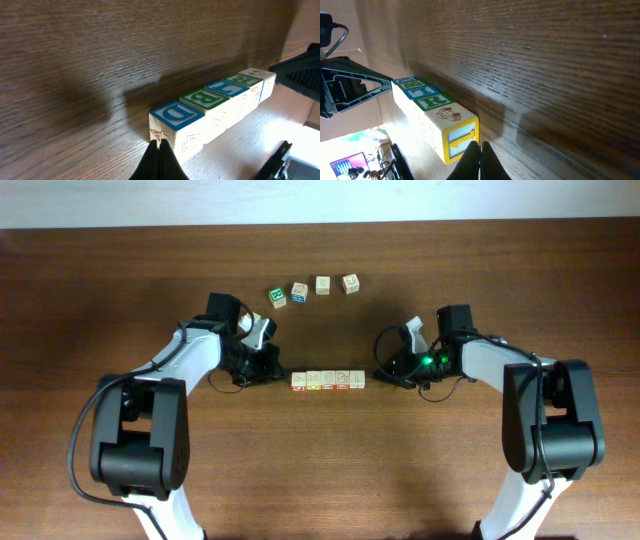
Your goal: Rotate 5 blocks
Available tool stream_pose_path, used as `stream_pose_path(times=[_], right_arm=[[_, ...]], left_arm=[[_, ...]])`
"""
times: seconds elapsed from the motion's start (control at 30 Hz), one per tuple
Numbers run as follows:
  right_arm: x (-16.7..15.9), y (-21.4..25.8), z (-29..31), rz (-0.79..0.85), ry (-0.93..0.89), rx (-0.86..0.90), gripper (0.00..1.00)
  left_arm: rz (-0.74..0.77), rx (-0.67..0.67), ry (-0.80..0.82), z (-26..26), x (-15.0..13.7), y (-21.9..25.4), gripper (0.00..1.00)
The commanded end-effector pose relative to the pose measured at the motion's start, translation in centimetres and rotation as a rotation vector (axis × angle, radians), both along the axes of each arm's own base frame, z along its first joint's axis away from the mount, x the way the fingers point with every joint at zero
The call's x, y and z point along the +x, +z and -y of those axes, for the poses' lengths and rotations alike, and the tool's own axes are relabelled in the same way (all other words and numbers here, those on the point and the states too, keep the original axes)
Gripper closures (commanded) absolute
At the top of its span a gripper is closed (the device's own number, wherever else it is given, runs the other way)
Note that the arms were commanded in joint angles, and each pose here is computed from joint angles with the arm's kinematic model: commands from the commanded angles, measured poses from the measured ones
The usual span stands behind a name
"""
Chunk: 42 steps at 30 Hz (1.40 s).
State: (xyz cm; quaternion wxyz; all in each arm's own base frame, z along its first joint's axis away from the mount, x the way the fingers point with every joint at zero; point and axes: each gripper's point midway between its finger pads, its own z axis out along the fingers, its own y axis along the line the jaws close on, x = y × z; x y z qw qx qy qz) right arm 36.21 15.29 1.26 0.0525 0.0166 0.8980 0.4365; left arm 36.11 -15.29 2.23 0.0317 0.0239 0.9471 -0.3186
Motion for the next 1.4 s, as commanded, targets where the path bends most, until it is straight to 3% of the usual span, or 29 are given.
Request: stream_pose_path(times=[0.0, 0.73, 1.37], right_arm=[[-0.3, -0.5, -0.2, -0.008, 0.009, -0.01, 0.95], [-0.8, -0.5, -0.2, -0.032, 0.011, -0.005, 0.95], [-1.4, 0.1, -3.6, 0.024, 0.105, 0.026, 0.95]], left_arm=[[-0.026, 0.031, 0.02, 0.4, -0.5, -0.8, 1.0], [-0.055, 0.031, 0.032, 0.7, -0.9, -0.9, 1.0], [-0.045, 0.029, 0.032, 0.8, -0.7, -0.8, 1.0]])
